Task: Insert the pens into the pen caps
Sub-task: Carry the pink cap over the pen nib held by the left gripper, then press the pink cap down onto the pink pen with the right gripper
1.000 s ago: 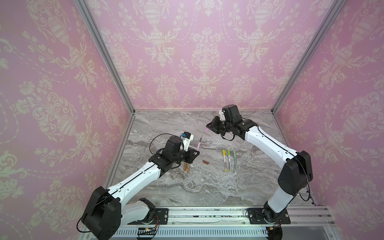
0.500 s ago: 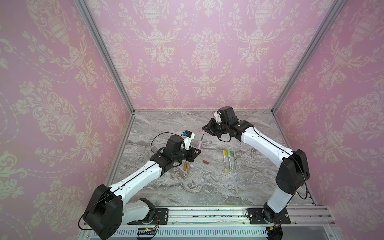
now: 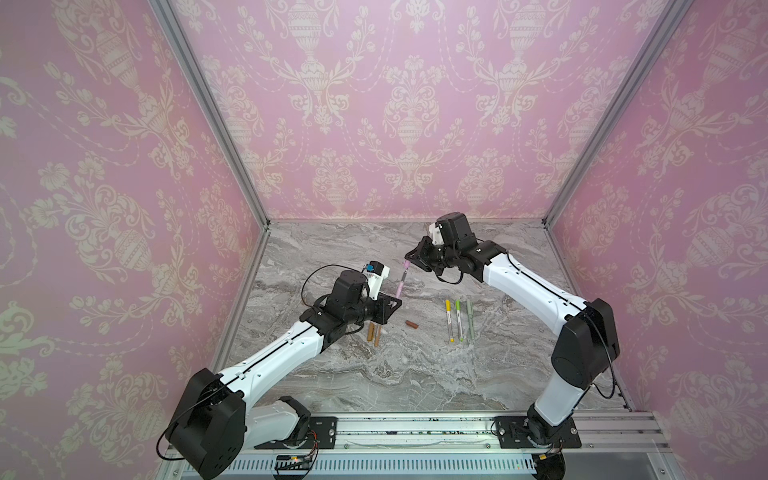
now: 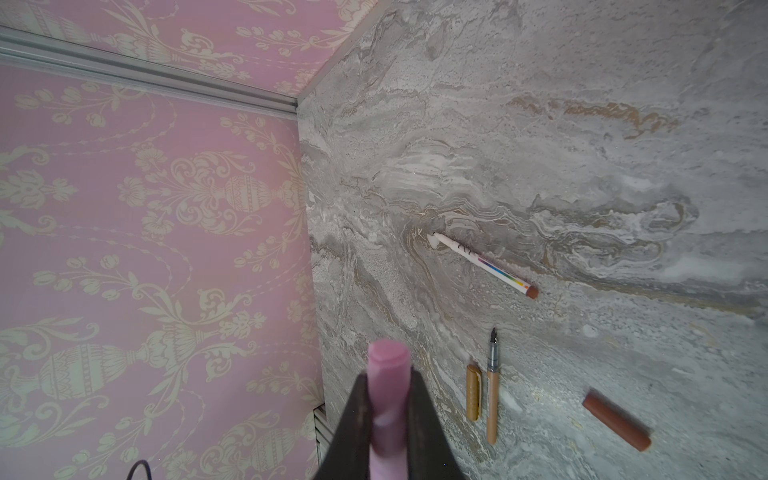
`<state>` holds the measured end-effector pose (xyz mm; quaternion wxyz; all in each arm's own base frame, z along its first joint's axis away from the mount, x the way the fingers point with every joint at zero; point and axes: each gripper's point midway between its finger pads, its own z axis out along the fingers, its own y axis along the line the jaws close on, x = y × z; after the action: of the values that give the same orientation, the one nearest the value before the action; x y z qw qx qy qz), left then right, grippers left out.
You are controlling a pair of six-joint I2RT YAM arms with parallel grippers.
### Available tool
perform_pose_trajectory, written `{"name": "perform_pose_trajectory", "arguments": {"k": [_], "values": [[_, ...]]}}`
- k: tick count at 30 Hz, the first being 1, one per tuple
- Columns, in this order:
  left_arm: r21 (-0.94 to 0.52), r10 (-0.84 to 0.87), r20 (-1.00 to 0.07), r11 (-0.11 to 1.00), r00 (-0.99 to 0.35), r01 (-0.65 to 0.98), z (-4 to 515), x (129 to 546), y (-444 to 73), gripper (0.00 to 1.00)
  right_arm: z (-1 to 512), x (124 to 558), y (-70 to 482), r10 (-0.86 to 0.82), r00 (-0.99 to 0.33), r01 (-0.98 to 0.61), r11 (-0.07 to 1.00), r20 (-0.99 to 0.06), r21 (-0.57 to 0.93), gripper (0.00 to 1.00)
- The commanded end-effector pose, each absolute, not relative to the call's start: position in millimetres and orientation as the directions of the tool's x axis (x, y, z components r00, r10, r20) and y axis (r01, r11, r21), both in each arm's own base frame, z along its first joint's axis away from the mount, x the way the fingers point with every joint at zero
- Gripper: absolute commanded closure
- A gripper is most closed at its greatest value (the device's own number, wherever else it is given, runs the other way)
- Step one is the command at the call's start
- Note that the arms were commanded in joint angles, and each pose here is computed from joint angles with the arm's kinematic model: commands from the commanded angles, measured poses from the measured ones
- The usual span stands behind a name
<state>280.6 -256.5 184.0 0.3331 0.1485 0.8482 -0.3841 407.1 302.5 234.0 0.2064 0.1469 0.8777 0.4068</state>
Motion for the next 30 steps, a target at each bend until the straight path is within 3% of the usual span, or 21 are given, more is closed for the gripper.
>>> {"name": "perform_pose_trajectory", "arguments": {"k": [1,30], "values": [[-0.558,-0.026,-0.693,0.652,-0.720,0.513,196.1,285.1,-260.4,1.00,247.0,403.2,296.3,0.426,-0.865,0.070,0.625,-0.265,0.777,1.00],[-0.560,-0.037,-0.695,0.654,-0.718,0.509,198.3,284.6,-258.7,1.00,239.1,386.8,298.3,0.385,-0.880,0.049,0.656,-0.278,0.753,1.00]]}}
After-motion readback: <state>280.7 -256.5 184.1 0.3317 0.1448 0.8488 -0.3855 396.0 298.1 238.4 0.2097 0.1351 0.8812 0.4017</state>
